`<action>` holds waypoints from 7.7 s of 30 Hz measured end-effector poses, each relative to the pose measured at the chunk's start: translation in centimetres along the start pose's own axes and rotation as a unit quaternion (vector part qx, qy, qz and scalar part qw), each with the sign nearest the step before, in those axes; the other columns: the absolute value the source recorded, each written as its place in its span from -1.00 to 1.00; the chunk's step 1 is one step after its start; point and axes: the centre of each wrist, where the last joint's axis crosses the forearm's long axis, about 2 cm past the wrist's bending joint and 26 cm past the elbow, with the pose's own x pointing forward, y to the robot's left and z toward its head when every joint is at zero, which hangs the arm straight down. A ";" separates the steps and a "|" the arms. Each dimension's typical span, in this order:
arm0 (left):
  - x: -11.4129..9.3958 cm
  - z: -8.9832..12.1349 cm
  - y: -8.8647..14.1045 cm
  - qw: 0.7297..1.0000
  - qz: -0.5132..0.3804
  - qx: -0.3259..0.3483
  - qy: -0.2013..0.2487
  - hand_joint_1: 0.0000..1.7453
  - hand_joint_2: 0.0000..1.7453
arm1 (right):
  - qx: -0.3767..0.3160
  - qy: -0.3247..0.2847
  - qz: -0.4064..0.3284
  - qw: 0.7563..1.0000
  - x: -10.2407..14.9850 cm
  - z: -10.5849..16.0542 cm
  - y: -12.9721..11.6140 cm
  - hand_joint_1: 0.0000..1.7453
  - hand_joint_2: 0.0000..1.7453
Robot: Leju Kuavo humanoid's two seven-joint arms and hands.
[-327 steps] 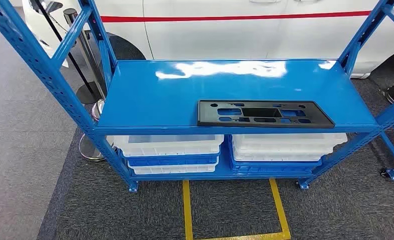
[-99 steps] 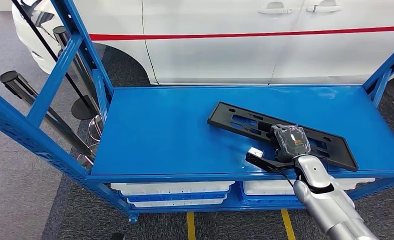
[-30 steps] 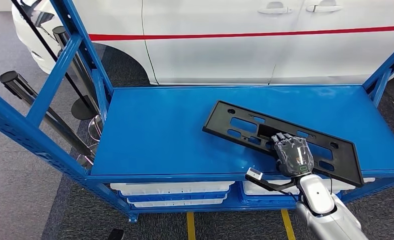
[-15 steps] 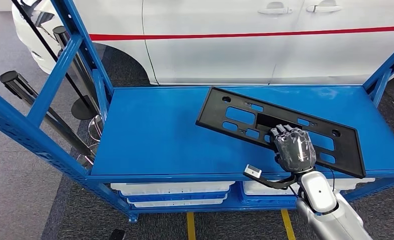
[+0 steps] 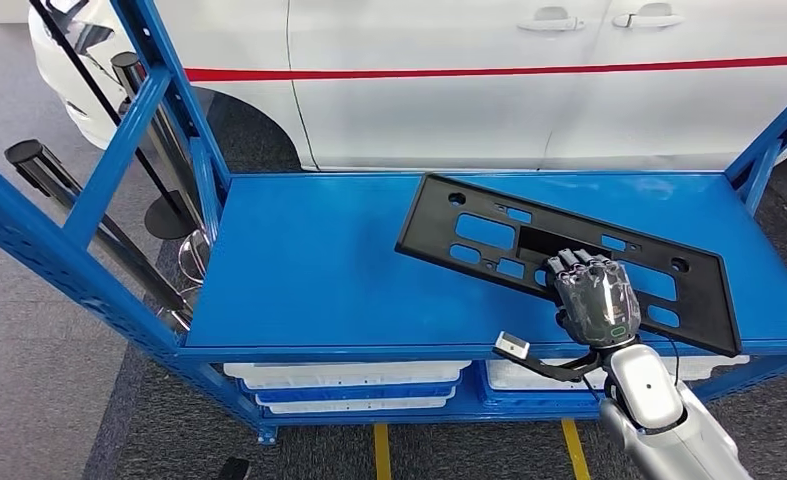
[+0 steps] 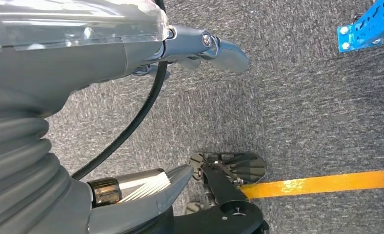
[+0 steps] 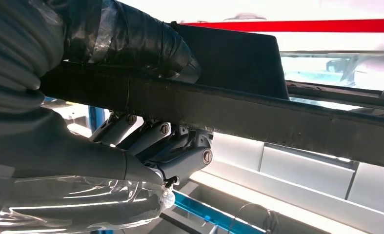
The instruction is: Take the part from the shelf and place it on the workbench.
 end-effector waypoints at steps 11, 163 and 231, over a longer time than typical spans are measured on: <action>0.0 0.0 0.0 1.000 -0.002 0.000 -0.002 -1.00 1.00 | 0.005 0.000 0.002 1.000 -0.2 0.0 -0.1 1.00 1.00; -0.5 0.1 0.4 1.000 0.000 0.018 0.009 -1.00 1.00 | 0.059 0.016 0.016 0.998 0.1 4.2 0.6 1.00 1.00; -0.8 0.3 0.0 1.000 0.002 0.018 0.014 -1.00 1.00 | 0.064 0.051 0.028 0.996 -1.9 4.7 0.4 1.00 1.00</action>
